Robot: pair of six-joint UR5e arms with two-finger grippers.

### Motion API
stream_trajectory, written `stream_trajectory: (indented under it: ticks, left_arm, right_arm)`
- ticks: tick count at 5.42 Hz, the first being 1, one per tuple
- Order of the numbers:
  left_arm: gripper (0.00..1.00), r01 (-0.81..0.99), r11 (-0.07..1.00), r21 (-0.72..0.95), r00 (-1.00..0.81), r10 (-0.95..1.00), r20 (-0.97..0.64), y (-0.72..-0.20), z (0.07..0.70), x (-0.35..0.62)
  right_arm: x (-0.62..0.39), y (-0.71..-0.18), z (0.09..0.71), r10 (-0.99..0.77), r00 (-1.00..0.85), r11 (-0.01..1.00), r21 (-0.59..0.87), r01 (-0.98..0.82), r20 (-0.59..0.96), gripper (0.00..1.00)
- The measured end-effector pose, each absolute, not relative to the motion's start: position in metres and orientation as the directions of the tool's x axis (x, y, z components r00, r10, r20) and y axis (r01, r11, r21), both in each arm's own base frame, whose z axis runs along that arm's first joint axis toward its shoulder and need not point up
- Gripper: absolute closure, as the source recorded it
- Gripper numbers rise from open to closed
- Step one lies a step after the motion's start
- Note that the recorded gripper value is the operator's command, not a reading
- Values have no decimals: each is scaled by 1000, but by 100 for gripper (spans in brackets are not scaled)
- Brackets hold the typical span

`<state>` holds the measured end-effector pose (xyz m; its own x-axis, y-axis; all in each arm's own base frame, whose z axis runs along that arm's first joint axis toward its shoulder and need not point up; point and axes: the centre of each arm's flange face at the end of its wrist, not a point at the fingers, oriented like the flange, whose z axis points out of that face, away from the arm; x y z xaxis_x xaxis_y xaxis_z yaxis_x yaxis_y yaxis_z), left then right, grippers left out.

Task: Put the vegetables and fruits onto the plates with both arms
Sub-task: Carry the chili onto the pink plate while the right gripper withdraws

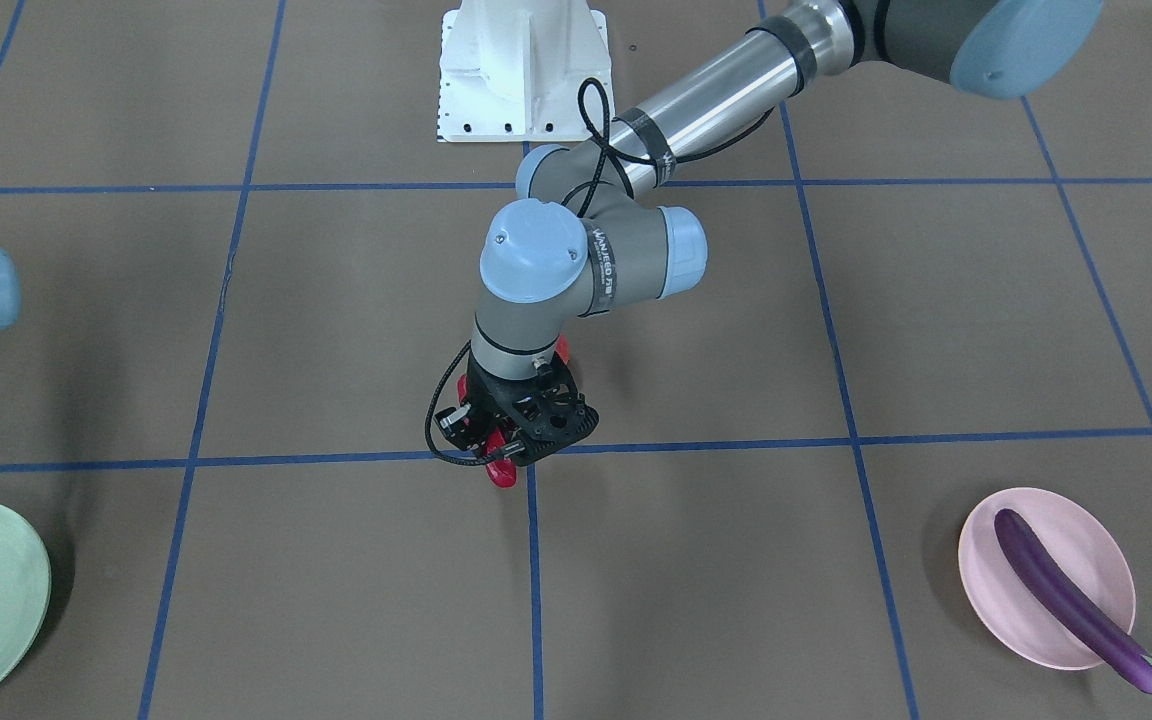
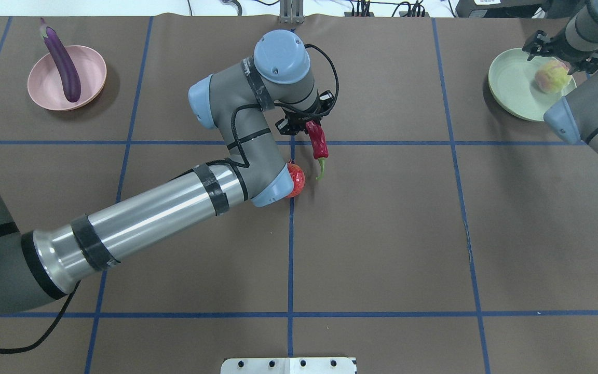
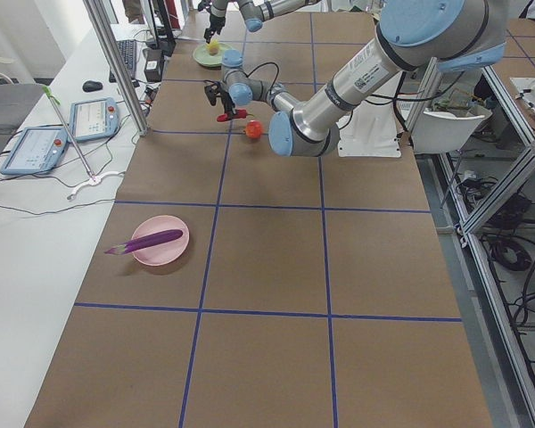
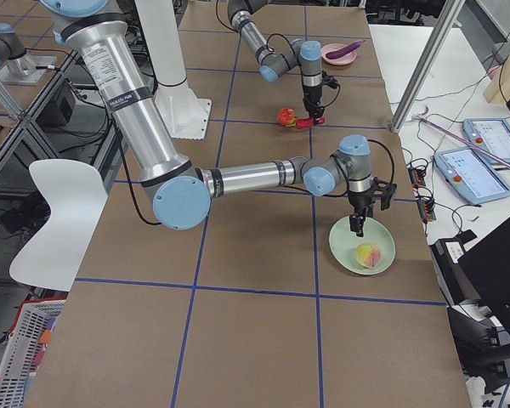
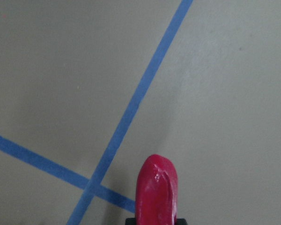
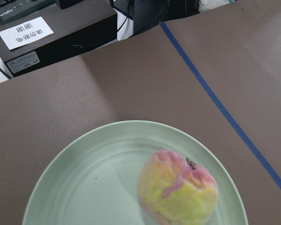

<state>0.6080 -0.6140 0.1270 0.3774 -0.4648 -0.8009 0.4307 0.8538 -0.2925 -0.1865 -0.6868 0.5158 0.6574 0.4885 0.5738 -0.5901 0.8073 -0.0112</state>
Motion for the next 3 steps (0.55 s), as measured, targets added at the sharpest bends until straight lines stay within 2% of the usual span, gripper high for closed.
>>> stream_trajectory:
  ticks: [1, 2, 3]
  left_arm:
    - [100, 474, 829, -296, 347, -485, -803, -656, 128, 556]
    - [100, 500, 815, -294, 355, -502, -788, -700, 163, 495]
    - [100, 525, 803, -283, 397, -525, -752, -742, 226, 436]
  right_arm:
    - [-191, -680, 485, 460, 620, 825, -48, -563, 635, 0]
    - [-208, -667, 454, 435, 577, 846, -95, -524, 692, 0]
    - [-246, -646, 419, 435, 524, 854, -151, -498, 732, 0]
